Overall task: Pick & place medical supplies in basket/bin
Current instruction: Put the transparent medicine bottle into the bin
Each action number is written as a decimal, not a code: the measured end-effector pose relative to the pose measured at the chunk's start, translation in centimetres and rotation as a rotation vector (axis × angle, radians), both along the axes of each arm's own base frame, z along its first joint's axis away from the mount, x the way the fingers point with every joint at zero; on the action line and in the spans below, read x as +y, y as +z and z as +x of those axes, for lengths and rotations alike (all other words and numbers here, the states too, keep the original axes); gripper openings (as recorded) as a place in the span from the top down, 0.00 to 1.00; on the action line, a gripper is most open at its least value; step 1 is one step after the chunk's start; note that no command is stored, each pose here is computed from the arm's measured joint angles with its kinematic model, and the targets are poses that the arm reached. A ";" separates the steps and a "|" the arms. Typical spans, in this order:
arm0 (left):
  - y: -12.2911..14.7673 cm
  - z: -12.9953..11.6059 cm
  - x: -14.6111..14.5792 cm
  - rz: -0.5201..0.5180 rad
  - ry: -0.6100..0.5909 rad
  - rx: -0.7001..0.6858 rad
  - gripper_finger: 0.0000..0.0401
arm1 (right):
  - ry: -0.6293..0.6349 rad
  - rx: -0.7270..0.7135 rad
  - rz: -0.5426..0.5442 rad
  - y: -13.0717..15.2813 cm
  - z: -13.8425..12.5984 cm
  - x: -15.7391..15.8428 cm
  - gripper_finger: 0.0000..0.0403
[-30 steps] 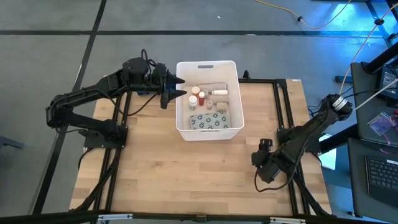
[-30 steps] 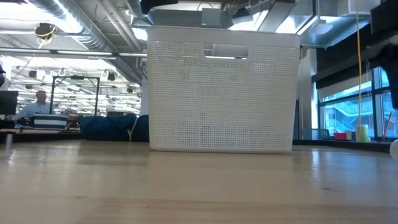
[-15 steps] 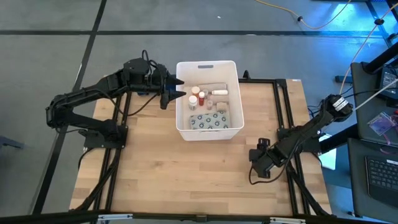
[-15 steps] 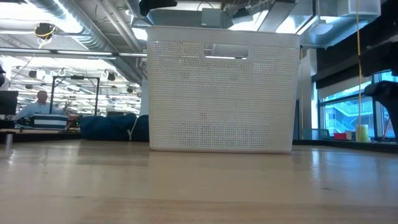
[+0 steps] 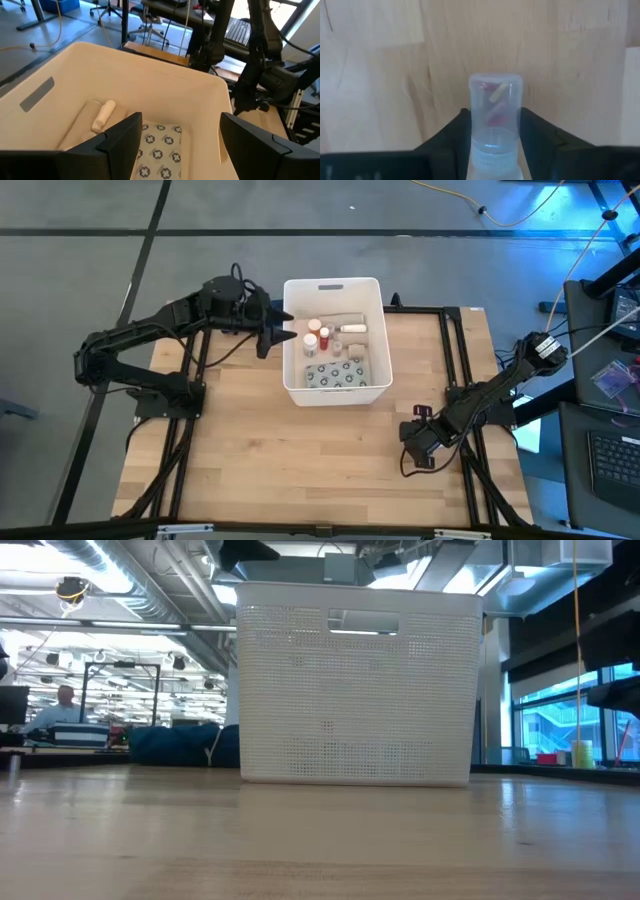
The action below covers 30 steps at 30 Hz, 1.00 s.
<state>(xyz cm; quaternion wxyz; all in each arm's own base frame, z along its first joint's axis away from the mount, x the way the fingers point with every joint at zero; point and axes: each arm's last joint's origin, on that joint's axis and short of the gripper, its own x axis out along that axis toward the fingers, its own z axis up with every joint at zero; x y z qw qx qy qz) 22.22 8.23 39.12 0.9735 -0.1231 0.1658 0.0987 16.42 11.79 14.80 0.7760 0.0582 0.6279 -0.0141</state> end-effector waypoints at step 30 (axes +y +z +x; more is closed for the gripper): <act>2.7 -0.2 -7.8 0.163 -0.456 -0.213 0.35 | -0.294 -0.609 0.367 17.9 9.1 1.2 0.67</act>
